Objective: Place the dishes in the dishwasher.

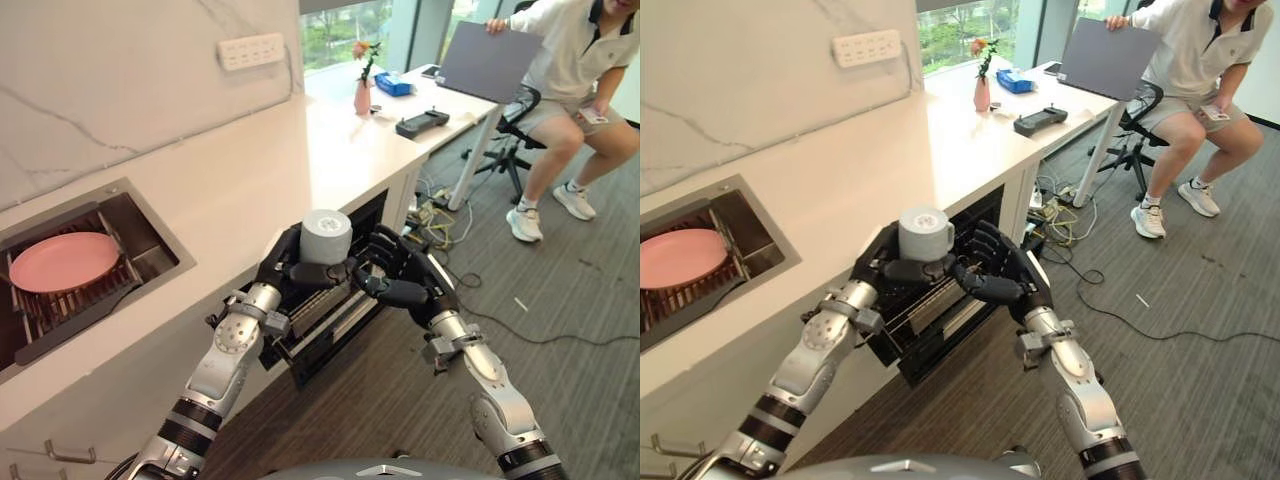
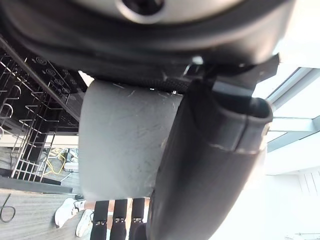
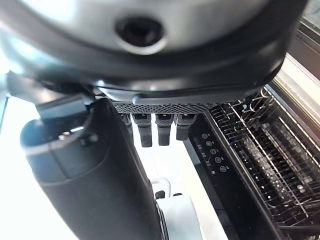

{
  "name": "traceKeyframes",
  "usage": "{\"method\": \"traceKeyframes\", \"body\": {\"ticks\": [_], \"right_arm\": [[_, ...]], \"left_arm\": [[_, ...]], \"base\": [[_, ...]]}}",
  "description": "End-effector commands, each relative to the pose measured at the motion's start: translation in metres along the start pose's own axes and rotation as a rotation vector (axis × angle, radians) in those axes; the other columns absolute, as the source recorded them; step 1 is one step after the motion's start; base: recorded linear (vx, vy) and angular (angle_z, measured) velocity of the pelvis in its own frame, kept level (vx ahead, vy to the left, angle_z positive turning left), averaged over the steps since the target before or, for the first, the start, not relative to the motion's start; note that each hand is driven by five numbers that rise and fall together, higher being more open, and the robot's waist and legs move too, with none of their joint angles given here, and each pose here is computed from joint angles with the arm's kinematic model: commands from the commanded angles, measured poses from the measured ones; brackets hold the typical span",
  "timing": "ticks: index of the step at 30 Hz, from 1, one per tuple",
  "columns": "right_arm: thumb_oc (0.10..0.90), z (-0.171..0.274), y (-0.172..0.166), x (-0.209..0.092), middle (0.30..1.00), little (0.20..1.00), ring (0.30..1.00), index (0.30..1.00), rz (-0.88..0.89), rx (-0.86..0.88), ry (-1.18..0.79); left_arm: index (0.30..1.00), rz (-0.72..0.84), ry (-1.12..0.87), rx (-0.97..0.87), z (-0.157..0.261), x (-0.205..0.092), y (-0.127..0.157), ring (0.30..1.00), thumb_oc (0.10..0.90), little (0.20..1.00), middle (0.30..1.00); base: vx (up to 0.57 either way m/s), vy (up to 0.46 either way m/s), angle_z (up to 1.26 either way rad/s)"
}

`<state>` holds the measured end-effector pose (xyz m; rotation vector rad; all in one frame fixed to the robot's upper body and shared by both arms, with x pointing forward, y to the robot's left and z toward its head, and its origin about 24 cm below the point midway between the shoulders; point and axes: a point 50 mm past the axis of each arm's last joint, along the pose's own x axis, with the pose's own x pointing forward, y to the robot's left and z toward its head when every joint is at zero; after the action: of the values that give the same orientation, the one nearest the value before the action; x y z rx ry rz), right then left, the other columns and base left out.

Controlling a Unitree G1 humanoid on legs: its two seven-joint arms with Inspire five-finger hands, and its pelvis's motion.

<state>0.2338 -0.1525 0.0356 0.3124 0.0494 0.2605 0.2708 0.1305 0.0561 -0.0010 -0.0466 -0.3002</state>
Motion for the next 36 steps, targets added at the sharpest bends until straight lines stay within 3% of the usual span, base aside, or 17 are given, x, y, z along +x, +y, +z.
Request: {"method": "traceKeyframes", "body": {"ticks": [1,8,13,26,30,36], "right_arm": [[0.800,0.067,0.031,0.014,0.900,0.900,0.900,0.900,0.169,0.178,-0.367],[0.800,0.069,0.043,0.017,0.900,0.900,0.900,0.900,0.156,0.246,-0.373],[0.800,0.079,0.074,0.035,0.900,0.900,0.900,0.900,0.192,0.294,-0.384],[0.800,0.080,0.095,0.060,0.900,0.900,0.900,0.900,0.106,0.295,-0.373],[0.800,0.082,0.109,0.068,0.900,0.900,0.900,0.900,0.054,0.392,-0.376],[0.800,0.077,0.121,0.086,0.900,0.900,0.900,0.900,-0.009,0.401,-0.346]], "left_arm": [[0.300,-0.063,-0.285,0.084,0.058,0.035,-0.016,0.300,0.400,0.300,0.300],[0.300,0.022,-0.272,0.303,0.051,0.048,-0.027,0.300,0.400,0.300,0.300],[0.300,0.063,-0.317,0.508,0.052,0.072,-0.061,0.300,0.400,0.300,0.300],[0.300,0.011,-0.366,0.630,0.050,0.076,-0.096,0.300,0.400,0.300,0.300],[0.300,0.028,-0.366,0.656,0.043,0.076,-0.114,0.300,0.400,0.300,0.300],[0.300,-0.006,-0.378,0.642,0.043,0.079,-0.137,0.300,0.400,0.300,0.300]], "base": [[0.02,-0.005,-0.17],[0.01,-0.010,-0.05],[0.00,-0.010,-0.02],[0.00,0.004,0.03],[0.01,0.009,0.09],[0.00,0.014,0.14]]}}
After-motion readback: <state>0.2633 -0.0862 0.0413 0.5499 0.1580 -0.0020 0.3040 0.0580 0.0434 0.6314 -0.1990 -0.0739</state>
